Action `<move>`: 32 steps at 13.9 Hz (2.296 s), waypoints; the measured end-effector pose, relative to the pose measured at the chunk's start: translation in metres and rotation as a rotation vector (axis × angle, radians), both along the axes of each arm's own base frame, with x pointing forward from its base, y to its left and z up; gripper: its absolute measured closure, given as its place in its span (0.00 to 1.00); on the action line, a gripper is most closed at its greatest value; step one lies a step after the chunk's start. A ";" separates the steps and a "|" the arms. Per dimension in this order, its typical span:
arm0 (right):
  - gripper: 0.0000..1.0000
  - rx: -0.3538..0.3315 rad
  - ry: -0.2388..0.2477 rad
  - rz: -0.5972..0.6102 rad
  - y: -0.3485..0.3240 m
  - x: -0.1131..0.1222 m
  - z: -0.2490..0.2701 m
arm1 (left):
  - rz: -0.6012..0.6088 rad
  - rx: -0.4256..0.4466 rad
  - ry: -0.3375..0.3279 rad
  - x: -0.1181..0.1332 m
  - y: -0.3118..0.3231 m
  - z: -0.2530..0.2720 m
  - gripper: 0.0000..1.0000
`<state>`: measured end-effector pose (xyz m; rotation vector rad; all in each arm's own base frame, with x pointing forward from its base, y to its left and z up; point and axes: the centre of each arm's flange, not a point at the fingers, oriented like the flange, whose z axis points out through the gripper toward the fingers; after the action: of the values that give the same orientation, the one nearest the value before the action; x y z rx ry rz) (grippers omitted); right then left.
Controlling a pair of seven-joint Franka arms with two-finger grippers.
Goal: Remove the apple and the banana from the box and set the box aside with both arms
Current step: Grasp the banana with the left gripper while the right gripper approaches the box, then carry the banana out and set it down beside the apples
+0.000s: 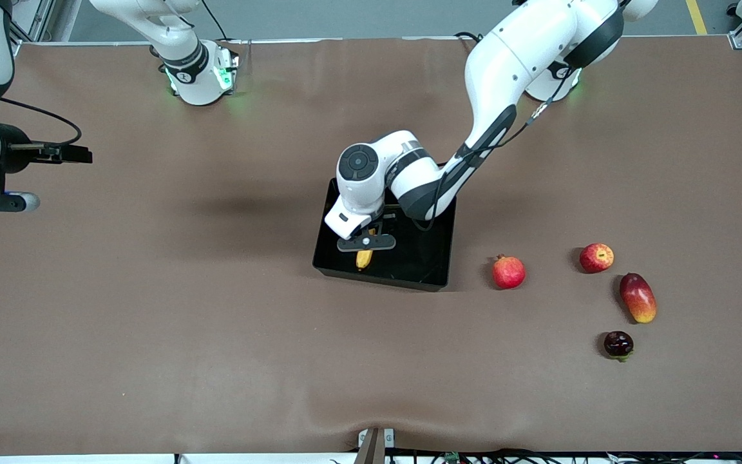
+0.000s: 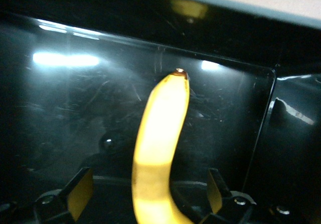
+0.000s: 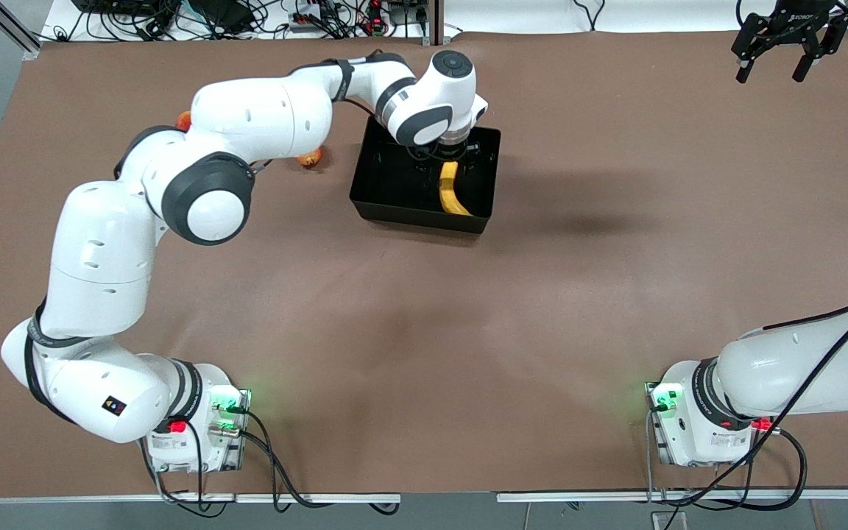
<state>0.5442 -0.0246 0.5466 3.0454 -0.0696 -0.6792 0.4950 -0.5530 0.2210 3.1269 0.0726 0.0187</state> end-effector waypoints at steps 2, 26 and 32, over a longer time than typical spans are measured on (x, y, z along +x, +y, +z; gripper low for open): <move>0.00 0.001 0.022 -0.003 -0.002 -0.003 -0.002 | 0.002 -0.020 0.000 -0.002 -0.004 -0.015 0.00; 0.00 0.112 -0.168 0.221 0.131 0.090 -0.141 | -0.018 0.153 0.013 0.118 0.241 0.210 0.62; 0.00 0.084 -0.213 0.224 0.250 0.078 -0.179 | -0.164 0.150 0.117 0.155 0.411 0.135 0.62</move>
<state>0.6221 0.2251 0.3672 3.1253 0.2989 -0.3509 0.6498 -0.1422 0.3559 3.2696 -0.1926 -0.1684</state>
